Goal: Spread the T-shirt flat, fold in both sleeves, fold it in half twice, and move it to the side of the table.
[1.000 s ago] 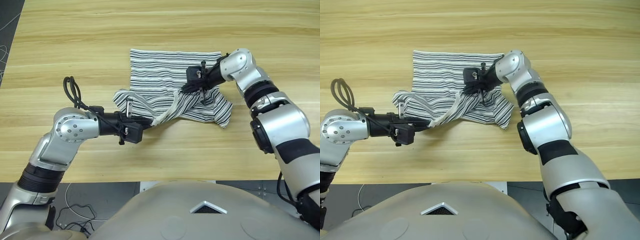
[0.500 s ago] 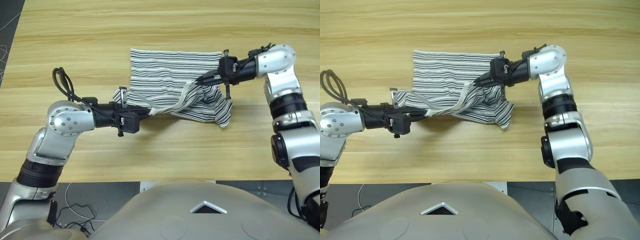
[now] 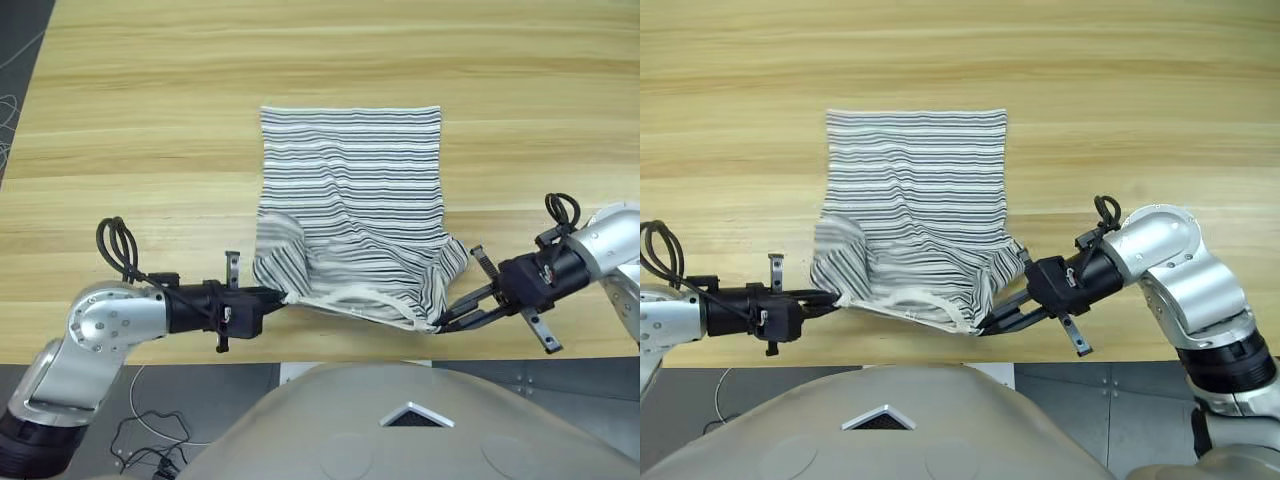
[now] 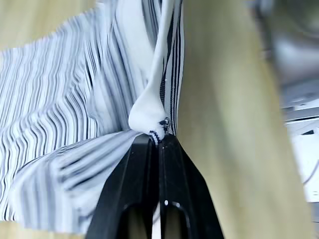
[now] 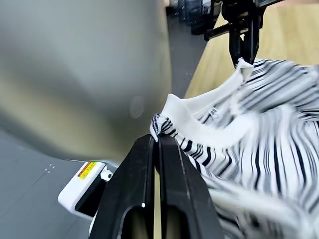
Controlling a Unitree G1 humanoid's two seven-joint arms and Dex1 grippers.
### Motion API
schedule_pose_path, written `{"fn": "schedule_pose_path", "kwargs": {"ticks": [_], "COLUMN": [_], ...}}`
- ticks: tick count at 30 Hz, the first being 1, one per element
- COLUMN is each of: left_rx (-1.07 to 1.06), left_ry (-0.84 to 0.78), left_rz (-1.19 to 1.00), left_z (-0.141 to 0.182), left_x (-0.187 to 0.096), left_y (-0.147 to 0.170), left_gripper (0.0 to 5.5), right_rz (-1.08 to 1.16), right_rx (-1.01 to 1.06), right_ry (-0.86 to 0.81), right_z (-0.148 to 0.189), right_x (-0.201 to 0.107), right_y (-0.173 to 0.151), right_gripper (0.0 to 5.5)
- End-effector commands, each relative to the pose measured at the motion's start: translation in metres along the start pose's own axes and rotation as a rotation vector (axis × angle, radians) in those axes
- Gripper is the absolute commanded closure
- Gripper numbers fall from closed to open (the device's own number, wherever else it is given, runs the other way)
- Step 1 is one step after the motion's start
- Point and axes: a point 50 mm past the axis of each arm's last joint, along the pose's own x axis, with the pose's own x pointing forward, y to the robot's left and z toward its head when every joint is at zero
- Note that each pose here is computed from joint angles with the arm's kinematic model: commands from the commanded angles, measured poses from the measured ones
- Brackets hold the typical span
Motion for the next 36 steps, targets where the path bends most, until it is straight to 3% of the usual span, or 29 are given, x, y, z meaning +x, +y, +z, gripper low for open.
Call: {"fn": "schedule_pose_path", "kwargs": {"ticks": [1, 9, 16, 20, 23, 26, 30, 32, 36], "left_rx": [0.033, 0.058, 0.064, 0.036, 0.026, 0.071, 0.168, 0.177, 0.11], "left_ry": [0.013, 0.1, 0.113, 0.037, -0.07, 0.001, 0.085, 0.128, 0.15], "left_rz": [-0.072, -0.111, -0.161, -0.196, 0.021, 0.268, 0.46, 0.472, 0.367], "left_z": [0.016, 0.01, 0.01, 0.02, 0.028, 0.01, -0.01, -0.025, -0.048], "left_x": [-0.005, -0.007, -0.01, -0.013, -0.025, -0.027, -0.01, 0.004, 0.032], "left_y": [-0.003, -0.005, -0.008, -0.008, 0.036, 0.088, 0.138, 0.152, 0.148], "left_gripper": [5.4, 5.4, 4.11, 3.58, 3.15, 2.78, 2.78, 2.78, 2.78], "right_rz": [0.011, -0.106, 0.007, -0.007, -0.18, -0.417, -0.716, -0.763, -0.738], "right_rx": [0.069, 0.035, 0.158, 0.151, 0.045, -0.097, -0.358, -0.457, -0.53], "right_ry": [0.079, 0.188, 0.139, 0.067, 0.032, 0.078, 0.312, 0.464, 0.593], "right_z": [-0.012, -0.026, -0.02, -0.011, -0.006, -0.008, -0.012, -0.019, -0.034], "right_x": [0.005, 0.005, 0.001, -0.002, -0.011, -0.02, -0.036, -0.042, -0.045], "right_y": [0.009, -0.002, 0.009, 0.003, -0.026, -0.061, -0.114, -0.131, -0.145], "right_gripper": [5.38, 5.38, 3.98, 3.35, 3.1, 3.1, 3.1, 3.1, 3.1]}}
